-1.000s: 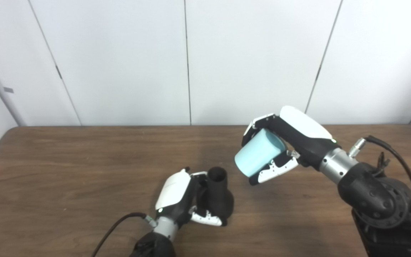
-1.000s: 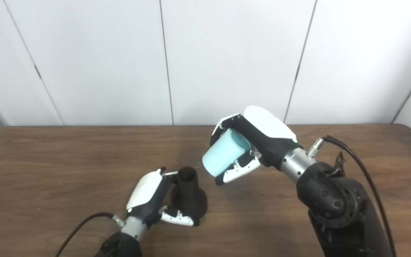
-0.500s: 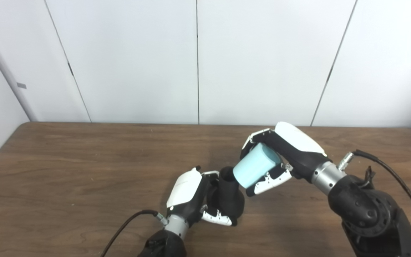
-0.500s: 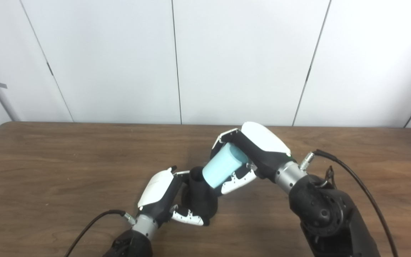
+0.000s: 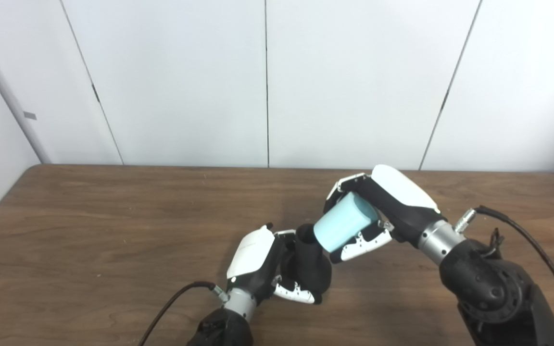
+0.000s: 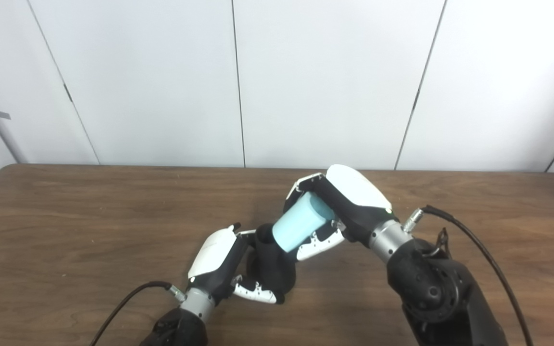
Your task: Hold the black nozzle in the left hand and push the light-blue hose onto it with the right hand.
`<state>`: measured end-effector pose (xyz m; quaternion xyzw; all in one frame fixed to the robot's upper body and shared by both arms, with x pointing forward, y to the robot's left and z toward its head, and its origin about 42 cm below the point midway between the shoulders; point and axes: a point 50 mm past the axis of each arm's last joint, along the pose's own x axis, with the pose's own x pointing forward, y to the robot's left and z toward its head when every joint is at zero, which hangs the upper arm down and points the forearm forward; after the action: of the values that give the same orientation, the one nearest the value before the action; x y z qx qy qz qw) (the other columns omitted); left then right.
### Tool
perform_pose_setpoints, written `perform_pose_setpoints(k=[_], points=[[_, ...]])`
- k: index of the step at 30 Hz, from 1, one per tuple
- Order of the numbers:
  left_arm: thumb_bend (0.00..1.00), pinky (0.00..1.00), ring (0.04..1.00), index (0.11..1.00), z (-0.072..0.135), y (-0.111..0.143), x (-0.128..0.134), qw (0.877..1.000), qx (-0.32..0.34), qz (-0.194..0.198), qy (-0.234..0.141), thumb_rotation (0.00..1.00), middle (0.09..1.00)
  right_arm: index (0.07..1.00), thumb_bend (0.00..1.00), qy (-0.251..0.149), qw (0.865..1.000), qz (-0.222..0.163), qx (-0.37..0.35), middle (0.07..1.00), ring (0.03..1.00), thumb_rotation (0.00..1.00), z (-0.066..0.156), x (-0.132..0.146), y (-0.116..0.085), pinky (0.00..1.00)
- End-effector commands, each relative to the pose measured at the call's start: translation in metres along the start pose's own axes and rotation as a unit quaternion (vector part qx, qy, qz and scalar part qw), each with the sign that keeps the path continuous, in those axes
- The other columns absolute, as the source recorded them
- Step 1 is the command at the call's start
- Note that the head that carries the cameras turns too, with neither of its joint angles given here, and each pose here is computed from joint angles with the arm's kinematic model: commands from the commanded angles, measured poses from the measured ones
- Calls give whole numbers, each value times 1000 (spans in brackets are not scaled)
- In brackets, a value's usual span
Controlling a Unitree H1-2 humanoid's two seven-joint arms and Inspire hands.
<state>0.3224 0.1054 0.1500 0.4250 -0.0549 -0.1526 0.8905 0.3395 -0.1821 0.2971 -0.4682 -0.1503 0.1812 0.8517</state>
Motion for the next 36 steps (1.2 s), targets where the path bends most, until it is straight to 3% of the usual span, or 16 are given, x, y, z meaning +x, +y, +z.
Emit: perform_pose_setpoints(k=[1,11,36], points=[[523,1000,661,488,-19,-56,-19,987,-19,-147,62,0,482,504,498,-38,999,-10,-20,502,420,0,11,6,-4,304],[523,1000,662,488,-21,-57,-19,987,-17,-148,61,0,484,518,497,-51,997,-36,-36,502,412,0,15,7,-13,305],[522,1000,663,487,-14,-61,-15,986,-17,-152,60,0,489,523,496,-54,997,-17,-45,505,418,0,16,11,-11,302]])
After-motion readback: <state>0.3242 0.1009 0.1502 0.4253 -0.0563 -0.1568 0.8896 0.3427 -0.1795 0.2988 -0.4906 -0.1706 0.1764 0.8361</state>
